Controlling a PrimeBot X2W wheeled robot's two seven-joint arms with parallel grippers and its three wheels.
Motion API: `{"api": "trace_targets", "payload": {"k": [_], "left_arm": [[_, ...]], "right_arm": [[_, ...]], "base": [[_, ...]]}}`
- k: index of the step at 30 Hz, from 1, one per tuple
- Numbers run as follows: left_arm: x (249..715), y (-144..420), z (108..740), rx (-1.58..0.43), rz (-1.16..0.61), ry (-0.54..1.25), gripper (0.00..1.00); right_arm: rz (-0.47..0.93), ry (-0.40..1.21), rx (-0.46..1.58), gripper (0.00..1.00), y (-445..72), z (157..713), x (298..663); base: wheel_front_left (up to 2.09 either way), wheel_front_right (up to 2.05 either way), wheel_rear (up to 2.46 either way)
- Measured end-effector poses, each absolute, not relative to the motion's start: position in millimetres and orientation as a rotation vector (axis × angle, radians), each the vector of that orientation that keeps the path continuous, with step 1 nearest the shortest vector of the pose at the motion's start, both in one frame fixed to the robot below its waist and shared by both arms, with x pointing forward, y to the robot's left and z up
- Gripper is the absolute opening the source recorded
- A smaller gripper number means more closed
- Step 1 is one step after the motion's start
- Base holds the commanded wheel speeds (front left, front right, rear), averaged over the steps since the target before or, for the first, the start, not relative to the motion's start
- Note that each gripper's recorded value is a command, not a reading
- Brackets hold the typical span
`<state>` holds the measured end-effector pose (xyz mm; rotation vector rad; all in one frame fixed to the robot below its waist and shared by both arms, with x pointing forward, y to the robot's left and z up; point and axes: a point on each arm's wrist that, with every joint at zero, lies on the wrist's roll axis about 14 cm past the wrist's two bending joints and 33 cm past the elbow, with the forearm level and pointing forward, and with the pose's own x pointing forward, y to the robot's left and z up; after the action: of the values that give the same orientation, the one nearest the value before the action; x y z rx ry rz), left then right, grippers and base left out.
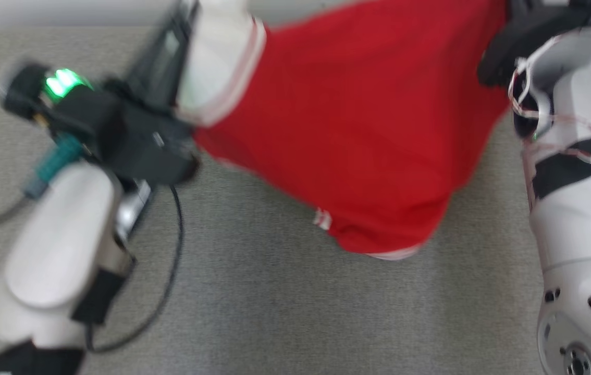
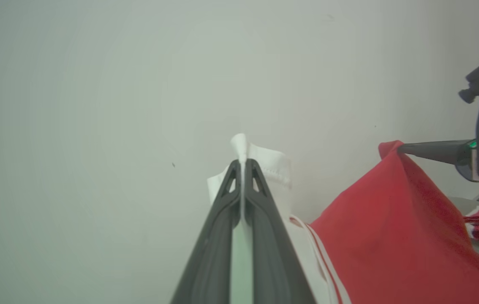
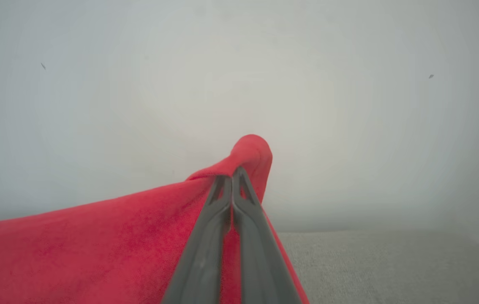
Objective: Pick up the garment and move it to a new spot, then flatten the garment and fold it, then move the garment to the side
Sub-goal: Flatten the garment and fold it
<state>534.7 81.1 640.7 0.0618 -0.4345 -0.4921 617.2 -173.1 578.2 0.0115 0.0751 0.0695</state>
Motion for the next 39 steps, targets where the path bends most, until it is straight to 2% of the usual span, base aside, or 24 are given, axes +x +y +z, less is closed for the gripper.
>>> {"api": "trace_targets", "payload": {"k": [3,6,11,13,15,19,24,28,29,30,31,33,39], "left_arm": [[552.1,83.8,694.4,0.112,-0.448,-0.576,0.00],[548.2,82.0,755.9,0.132,-0.414,-0.759,0.00],[520.8,72.9,795.5,0.122,-0.411,-0.926,0.00],[508.6,66.9,785.2,0.131,-0.438,-0.927,0.00],[499.0,64.3,758.0,0.114,-0.455,-0.871,0.00],[473.9,67.3,692.8,0.057,-0.460,-0.705,0.00],[437.4,78.2,614.2,-0.053,-0.410,-0.456,0.00],[407.8,79.9,557.9,-0.102,-0.390,-0.262,0.00],[392.9,73.1,534.8,-0.107,-0.417,-0.182,0.84],[385.7,69.6,523.6,-0.110,-0.432,-0.143,1.00],[378.7,66.5,513.2,-0.113,-0.442,-0.105,1.00],[366.7,61.1,501.5,-0.120,-0.468,-0.061,1.00],[346.0,72.4,485.2,-0.152,-0.451,0.010,1.00]], "right_arm": [[0.059,-0.093,0.024,0.00,-178.0,627.2,624.4],[0.041,-0.278,0.023,0.00,-187.6,678.5,623.4],[0.030,-0.418,0.029,0.00,-196.4,712.8,615.3],[0.038,-0.423,0.015,0.00,-197.3,707.6,612.0],[0.054,-0.379,0.016,0.00,-194.5,679.5,606.3],[0.086,-0.176,0.042,0.00,-187.7,583.1,578.9],[0.013,0.091,0.116,0.00,-210.9,478.4,511.4],[-0.040,0.270,0.154,0.00,-216.8,426.8,451.4],[-0.042,0.373,0.147,0.05,-214.2,405.6,425.2],[-0.042,0.407,0.142,0.48,-213.5,399.5,414.9],[-0.042,0.432,0.142,1.00,-213.2,396.1,407.1],[-0.036,0.456,0.147,1.00,-210.6,397.4,400.1],[-0.089,0.379,0.089,1.00,-233.6,436.6,396.9]], "base": [[0.00,0.00,0.00],[0.00,0.00,0.00],[0.00,0.00,0.00],[0.00,0.00,0.00],[0.00,0.00,0.00],[0.00,0.00,0.00],[0.00,0.00,0.00],[0.00,0.00,0.00],[0.00,0.00,0.00],[0.00,0.00,0.00],[0.00,0.00,0.00],[0.00,0.00,0.00],[0.00,0.00,0.00]]}}
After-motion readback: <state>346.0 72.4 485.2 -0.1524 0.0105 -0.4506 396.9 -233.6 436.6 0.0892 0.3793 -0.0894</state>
